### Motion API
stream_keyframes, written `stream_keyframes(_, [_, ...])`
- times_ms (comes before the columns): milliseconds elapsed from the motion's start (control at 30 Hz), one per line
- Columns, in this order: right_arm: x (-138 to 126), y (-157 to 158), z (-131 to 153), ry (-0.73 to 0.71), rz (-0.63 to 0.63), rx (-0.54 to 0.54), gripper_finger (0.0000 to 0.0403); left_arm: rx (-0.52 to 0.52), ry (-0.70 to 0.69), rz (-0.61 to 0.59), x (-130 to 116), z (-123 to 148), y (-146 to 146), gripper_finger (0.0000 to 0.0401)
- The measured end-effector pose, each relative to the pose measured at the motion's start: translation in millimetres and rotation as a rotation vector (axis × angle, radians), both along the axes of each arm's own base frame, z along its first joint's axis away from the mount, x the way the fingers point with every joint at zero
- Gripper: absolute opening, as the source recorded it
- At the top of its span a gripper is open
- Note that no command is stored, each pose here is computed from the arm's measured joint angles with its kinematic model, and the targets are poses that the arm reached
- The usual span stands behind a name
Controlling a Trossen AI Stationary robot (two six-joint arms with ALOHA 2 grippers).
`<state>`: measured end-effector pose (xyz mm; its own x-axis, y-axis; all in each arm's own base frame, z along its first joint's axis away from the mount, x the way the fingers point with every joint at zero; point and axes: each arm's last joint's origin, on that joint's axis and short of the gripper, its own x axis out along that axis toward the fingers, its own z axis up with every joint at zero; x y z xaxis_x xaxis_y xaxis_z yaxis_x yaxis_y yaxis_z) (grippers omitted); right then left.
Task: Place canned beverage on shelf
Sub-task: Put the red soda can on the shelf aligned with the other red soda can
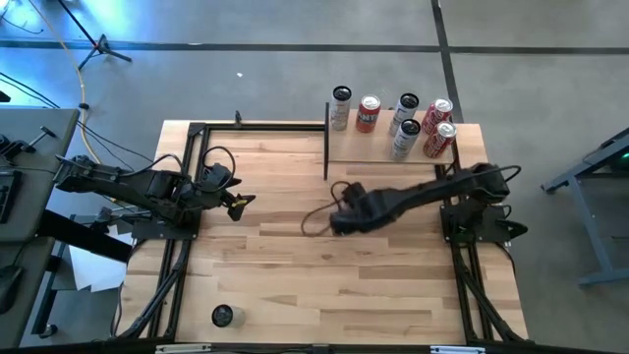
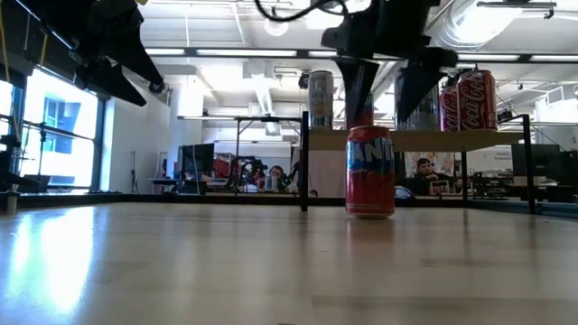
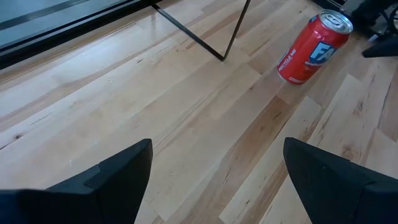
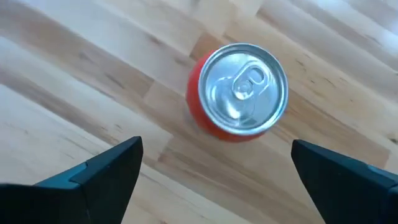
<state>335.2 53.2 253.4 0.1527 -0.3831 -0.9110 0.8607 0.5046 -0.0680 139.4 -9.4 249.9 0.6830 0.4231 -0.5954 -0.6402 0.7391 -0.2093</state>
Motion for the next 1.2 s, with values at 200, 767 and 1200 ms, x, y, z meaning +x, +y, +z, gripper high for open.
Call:
stream_keyframes(200, [-14, 31, -17, -0.126, -0.185, -0.104, 0.0399, 0.000, 0.000, 0.000, 0, 0, 0, 0.0337])
stream_keyframes(767, [-29, 64, -99, -0.561, -0.228, -0.378, 0.0399, 0.000, -0.001, 0.000, 0, 0, 0, 0.0337])
stream_keyframes(1200, [-20, 52, -153, -0.531, -0.234, -0.602, 0.0399, 0.000, 0.000, 0.000, 0, 0, 0, 0.0337])
